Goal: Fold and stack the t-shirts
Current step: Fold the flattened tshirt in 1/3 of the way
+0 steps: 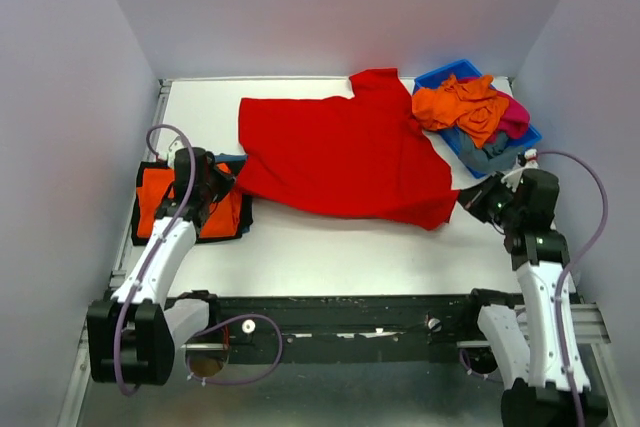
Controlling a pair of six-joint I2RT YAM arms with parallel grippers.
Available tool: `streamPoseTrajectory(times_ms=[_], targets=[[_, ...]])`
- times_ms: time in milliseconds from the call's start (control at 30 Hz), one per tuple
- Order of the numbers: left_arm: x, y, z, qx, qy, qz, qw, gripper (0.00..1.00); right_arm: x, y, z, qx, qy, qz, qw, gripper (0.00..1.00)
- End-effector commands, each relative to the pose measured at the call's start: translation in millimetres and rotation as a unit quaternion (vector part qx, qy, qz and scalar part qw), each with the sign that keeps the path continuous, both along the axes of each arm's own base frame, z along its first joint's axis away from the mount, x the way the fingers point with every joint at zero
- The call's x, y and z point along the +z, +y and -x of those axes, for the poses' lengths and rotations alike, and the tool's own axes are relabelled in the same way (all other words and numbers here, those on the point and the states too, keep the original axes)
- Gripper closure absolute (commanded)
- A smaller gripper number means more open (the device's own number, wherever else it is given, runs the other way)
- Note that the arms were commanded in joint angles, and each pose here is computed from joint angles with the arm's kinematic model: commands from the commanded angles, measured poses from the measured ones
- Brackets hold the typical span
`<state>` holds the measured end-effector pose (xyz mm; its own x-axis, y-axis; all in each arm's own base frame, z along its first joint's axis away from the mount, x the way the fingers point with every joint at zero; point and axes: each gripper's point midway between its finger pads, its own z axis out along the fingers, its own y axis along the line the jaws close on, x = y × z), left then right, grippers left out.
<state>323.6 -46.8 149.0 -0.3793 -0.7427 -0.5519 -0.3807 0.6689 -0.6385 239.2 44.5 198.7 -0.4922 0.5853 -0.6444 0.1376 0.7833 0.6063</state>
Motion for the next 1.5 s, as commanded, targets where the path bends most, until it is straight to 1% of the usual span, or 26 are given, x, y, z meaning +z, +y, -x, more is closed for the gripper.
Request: streamPoseTrajectory(times_ms=[0, 200, 367, 533, 700, 1000, 1300, 1467], targets=[[9, 1, -34, 0.011, -0.01, 0.002, 1.0, 1.0, -2, 4, -35, 0.034, 0.006, -0.01, 0.999, 0.99], [6, 5, -68, 0.036, 0.006, 0.01, 0.999, 1.0, -6, -1, -80, 0.041, 0.03, -0.018, 0.999, 0.99], [-3, 7, -89, 0.053, 0.029, 0.013, 0.998, 1.0, -14, 0, -113, 0.057, 0.05, -0.034, 0.997, 0.99], [-18, 3, -103, 0.053, 0.05, 0.022, 0.997, 1.0, -17, -1, -145, 0.066, 0.061, -0.047, 0.995, 0.99], [-26, 5, -113, 0.059, 0.066, 0.016, 0.996, 1.0, -16, 3, -171, 0.085, 0.066, -0.056, 0.993, 0.99], [-41, 5, -122, 0.058, 0.091, 0.009, 0.994, 1.0, -21, 5, -207, 0.104, 0.08, -0.056, 0.99, 0.99], [-49, 9, -129, 0.061, 0.113, -0.002, 0.992, 1.0, -25, 14, -228, 0.122, 0.085, -0.052, 0.987, 0.99], [-56, 13, -131, 0.068, 0.123, -0.002, 0.99, 1.0, -26, 9, -239, 0.116, 0.086, -0.043, 0.989, 0.99]])
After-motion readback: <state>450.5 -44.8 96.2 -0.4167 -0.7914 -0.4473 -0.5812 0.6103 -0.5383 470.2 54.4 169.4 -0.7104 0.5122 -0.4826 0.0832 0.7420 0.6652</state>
